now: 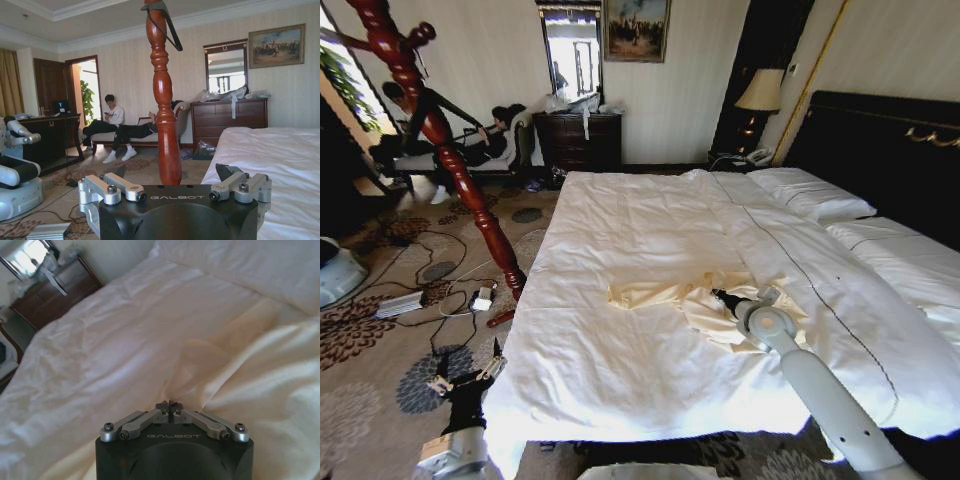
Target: Pick up the clothes from the bed and hang them on the clothes hanger.
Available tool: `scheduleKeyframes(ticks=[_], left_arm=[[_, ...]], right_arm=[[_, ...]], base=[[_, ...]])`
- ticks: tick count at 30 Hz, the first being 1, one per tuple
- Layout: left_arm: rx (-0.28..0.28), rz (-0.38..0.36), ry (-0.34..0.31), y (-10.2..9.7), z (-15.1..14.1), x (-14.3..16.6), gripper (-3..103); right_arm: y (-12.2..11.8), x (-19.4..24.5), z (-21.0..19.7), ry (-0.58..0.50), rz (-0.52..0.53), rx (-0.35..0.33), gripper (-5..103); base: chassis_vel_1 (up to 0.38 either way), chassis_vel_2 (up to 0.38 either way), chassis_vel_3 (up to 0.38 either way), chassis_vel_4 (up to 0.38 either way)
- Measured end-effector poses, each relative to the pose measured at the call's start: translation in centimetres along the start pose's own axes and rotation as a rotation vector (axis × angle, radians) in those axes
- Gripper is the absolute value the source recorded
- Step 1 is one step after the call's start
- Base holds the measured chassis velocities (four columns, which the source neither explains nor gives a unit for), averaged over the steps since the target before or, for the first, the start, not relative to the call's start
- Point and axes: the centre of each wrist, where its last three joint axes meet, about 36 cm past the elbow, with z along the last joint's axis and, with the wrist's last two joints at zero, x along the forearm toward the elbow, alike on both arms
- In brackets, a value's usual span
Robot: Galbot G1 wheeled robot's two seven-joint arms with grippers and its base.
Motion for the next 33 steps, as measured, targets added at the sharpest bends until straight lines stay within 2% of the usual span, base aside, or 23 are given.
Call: scheduleKeyframes(ticks=[5,7,8,10,13,14,16,17,20,21,22,26,29,33], left_arm=[[0.005,0.001,0.003,-0.1,0.2,-0.1,100],[0.015,0.004,0.009,-0.5,0.2,0.0,100],[0.015,0.004,0.009,-0.5,0.2,0.0,100],[0.026,0.009,0.009,-0.7,0.0,0.0,100],[0.082,0.019,0.009,-1.1,-0.5,-0.2,100],[0.082,0.019,0.009,-1.1,-0.5,-0.2,100],[0.119,0.03,0.004,-1.2,-1.0,-0.6,100],[0.119,0.03,0.004,-1.2,-1.0,-0.6,100],[0.168,0.059,-0.009,-1.5,-1.7,-1.3,100],[0.19,0.073,-0.008,-1.5,-1.9,-1.8,100],[0.19,0.073,-0.008,-1.5,-1.9,-1.8,100],[0.216,0.117,0.002,-1.2,-2.1,-2.4,100],[0.22,0.136,0.012,-0.9,-2.0,-2.5,100],[0.237,0.177,0.037,-0.3,-1.6,-3.0,100]], right_arm=[[0.5,0.9,-0.9,-0.119,-0.097,0.033,0],[1.2,2.1,-3.0,-0.221,-0.201,0.059,0],[1.2,2.1,-3.0,-0.221,-0.201,0.059,0],[2.0,3.4,-4.8,-0.276,-0.285,0.075,0],[4.8,7.5,-8.8,-0.354,-0.48,0.105,0],[4.8,7.5,-8.8,-0.354,-0.48,0.105,0],[6.5,10.3,-10.8,-0.378,-0.577,0.142,0],[6.5,10.3,-10.8,-0.378,-0.577,0.142,0],[8.6,15.0,-13.8,-0.413,-0.693,0.234,0],[9.8,17.5,-15.3,-0.422,-0.735,0.285,0],[9.8,17.5,-15.3,-0.422,-0.735,0.285,0],[11.7,20.8,-17.4,-0.477,-0.768,0.377,0],[11.8,20.9,-17.4,-0.49,-0.746,0.385,0],[10.8,19.4,-15.0,-0.48,-0.621,0.367,0]], base=[[0.0,0.0,0.0,0.0],[0.0,0.0,0.0,0.0],[0.0,0.0,0.0,0.0],[0.0,0.0,0.0,0.0],[0.0,0.0,0.0,0.0],[0.0,0.0,0.0,0.0],[0.0,0.0,0.0,0.0],[0.0,0.0,0.0,0.0],[0.0,0.0,0.0,0.0],[0.0,0.0,0.0,0.0],[0.0,0.0,0.0,0.0],[0.0,0.0,0.0,0.0],[0.0,0.0,0.0,0.0],[0.0,0.0,0.0,0.0]])
